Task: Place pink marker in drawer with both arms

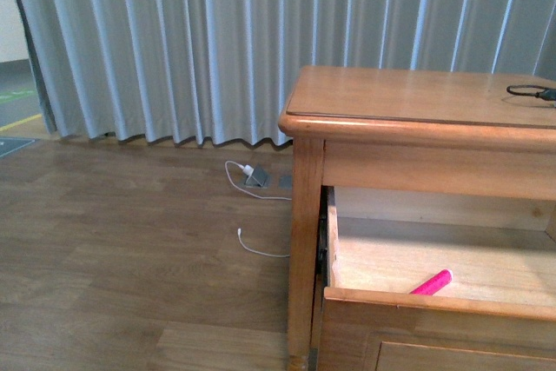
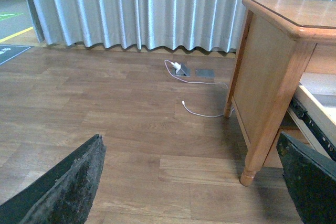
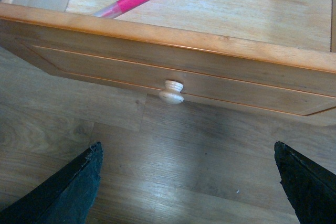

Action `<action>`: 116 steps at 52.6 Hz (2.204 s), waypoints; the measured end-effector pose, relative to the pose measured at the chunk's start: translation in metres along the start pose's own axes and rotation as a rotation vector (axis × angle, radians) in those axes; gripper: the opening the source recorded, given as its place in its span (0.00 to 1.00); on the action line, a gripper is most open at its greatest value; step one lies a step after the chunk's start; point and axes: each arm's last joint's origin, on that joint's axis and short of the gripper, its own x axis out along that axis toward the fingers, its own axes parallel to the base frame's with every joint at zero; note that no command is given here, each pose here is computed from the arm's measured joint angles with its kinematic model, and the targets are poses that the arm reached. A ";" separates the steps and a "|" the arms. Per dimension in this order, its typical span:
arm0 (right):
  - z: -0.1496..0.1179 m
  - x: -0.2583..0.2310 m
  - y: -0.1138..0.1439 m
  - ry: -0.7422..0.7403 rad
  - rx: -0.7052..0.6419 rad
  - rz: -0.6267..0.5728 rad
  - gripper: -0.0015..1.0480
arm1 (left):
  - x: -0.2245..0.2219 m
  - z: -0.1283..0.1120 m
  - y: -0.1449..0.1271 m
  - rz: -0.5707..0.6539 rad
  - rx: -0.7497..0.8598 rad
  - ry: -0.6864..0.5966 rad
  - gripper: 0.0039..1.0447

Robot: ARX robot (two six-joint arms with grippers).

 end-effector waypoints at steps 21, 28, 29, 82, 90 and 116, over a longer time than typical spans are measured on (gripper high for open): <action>0.020 0.068 -0.008 0.086 0.029 -0.055 0.92 | 0.000 0.000 0.000 0.000 0.000 0.000 0.94; 0.021 0.087 -0.011 0.087 0.015 -0.097 0.92 | 0.000 0.000 0.000 0.000 0.000 0.000 0.94; 0.022 0.089 -0.012 0.081 0.016 -0.103 0.92 | 0.000 0.000 0.000 0.000 0.000 0.000 0.94; 0.094 0.211 -0.034 -0.297 0.117 -0.254 0.92 | 0.000 0.000 0.000 0.000 0.000 0.000 0.94; 0.094 0.216 -0.033 -0.337 0.119 -0.267 0.92 | 0.000 0.000 0.000 0.000 0.000 0.000 0.94; 0.084 0.158 -0.033 -0.323 0.140 -0.217 0.92 | 0.000 0.000 0.000 0.000 0.000 0.000 0.94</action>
